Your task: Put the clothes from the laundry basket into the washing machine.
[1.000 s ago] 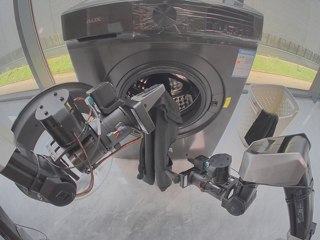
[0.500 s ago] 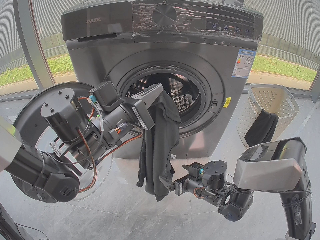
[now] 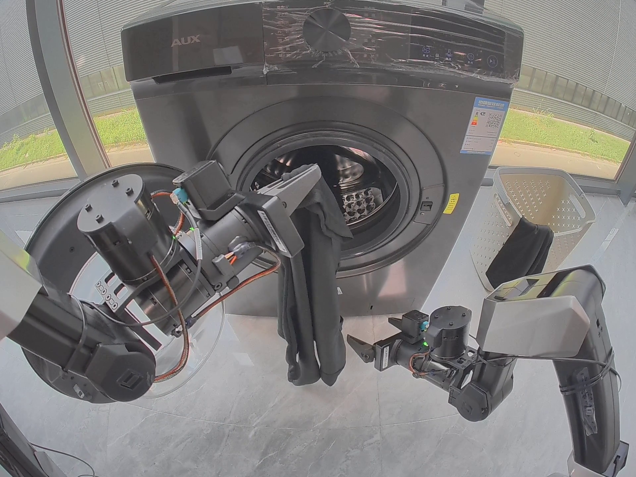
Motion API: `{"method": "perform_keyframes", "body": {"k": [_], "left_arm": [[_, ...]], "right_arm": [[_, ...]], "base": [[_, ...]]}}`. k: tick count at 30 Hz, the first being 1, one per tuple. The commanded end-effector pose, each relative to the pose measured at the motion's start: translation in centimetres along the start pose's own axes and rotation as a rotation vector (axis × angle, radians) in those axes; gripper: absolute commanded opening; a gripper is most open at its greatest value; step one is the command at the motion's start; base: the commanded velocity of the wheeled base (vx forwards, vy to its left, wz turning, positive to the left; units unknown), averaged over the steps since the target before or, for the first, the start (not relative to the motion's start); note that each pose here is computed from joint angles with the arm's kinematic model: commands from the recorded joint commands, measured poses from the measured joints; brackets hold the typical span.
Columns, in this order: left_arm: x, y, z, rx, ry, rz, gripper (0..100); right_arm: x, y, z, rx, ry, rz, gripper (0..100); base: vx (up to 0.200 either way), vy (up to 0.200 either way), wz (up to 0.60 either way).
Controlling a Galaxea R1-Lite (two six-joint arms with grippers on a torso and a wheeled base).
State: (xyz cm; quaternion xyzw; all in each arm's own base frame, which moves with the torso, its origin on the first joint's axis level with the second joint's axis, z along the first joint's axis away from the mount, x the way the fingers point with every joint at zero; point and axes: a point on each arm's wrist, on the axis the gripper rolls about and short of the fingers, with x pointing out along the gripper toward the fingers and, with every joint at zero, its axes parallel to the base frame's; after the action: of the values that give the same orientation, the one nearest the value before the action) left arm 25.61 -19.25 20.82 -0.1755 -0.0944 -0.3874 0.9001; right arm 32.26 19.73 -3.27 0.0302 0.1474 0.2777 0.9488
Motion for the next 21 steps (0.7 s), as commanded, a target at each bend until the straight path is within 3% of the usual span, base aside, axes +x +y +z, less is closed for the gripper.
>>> {"method": "perform_keyframes", "body": {"k": [1, 9, 21], "left_arm": [[0.0, -0.1, 0.1, -0.001, -0.002, -0.002, 0], [0.1, -0.1, 0.1, -0.001, -0.003, -0.002, 0], [0.2, -0.2, 0.2, -0.001, -0.008, -0.009, 0]], "right_arm": [[1.3, -1.1, -0.7, 0.006, -0.003, 0.000, 100], [1.8, -0.5, -1.5, 0.005, 0.033, 0.103, 100], [5.3, 1.2, -2.6, -0.006, 0.026, 0.175, 100]], "base": [[0.000, 0.000, 0.00], [0.000, 0.000, 0.00], [0.000, 0.000, 0.00]]}}
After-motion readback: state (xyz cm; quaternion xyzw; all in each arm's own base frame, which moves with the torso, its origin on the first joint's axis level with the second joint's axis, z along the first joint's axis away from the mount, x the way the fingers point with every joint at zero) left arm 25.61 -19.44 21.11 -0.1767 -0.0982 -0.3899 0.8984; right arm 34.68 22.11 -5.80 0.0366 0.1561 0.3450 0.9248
